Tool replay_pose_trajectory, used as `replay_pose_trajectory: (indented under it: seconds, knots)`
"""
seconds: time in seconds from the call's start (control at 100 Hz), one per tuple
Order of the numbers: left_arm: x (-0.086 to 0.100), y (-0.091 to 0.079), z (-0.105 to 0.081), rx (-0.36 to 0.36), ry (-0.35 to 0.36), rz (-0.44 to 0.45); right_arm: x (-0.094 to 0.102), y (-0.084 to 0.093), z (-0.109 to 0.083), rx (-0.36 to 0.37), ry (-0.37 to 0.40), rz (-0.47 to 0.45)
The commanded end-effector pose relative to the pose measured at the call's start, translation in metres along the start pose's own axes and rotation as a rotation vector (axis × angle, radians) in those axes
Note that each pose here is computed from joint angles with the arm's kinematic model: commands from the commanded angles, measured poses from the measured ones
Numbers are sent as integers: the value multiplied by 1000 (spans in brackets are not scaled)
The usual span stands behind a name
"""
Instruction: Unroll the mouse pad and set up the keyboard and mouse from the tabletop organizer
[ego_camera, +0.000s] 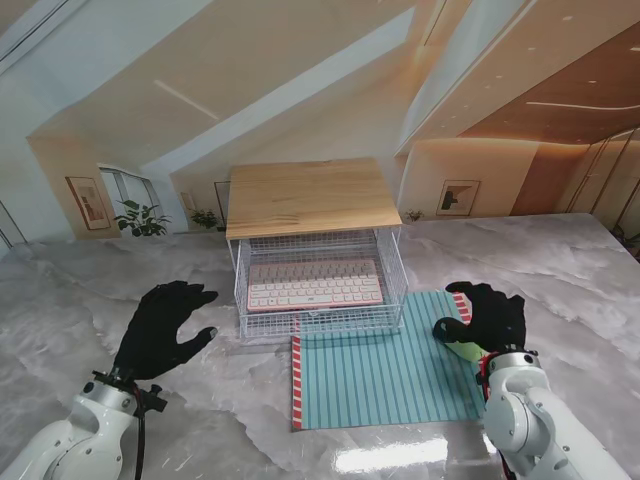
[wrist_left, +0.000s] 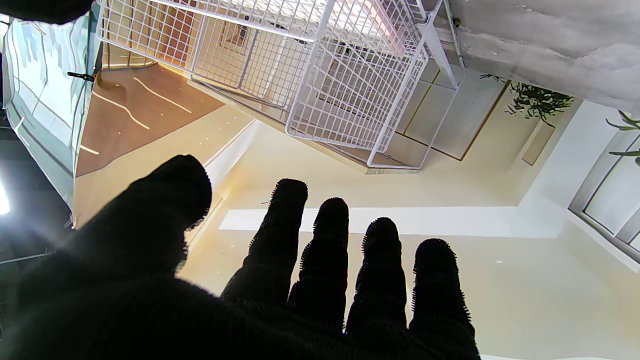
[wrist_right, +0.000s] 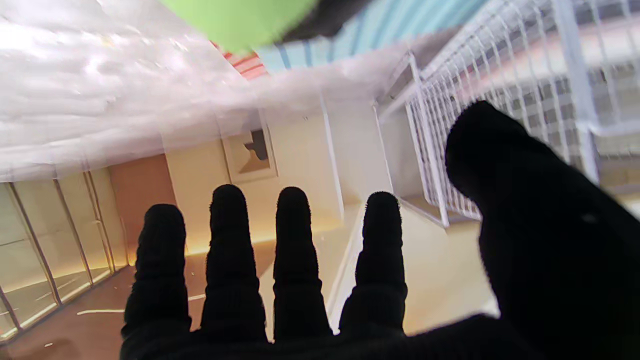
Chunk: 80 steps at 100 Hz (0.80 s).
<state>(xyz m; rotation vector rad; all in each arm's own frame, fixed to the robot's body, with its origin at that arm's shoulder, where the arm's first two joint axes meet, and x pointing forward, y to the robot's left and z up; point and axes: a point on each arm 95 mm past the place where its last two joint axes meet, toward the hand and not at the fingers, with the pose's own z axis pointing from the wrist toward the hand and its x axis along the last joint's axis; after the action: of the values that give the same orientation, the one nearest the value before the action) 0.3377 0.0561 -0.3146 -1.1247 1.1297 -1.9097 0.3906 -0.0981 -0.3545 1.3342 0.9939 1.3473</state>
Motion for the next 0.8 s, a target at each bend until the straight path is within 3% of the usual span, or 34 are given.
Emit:
replay_pose_trajectory:
  seconds: [0.0,0.22,0.41,0.79]
  knots:
    - [5,1,1,-12,9,-9,15,12,0,-38,51,31]
    - [7,0,5,-14,19,-13,41,47,0,-134,179,104]
    - [9,-1,7,-20,18,-14,66,65,0,-175,294,124]
    - [12,-1,10,-30,10,-17,132,81,10,-104,486,127]
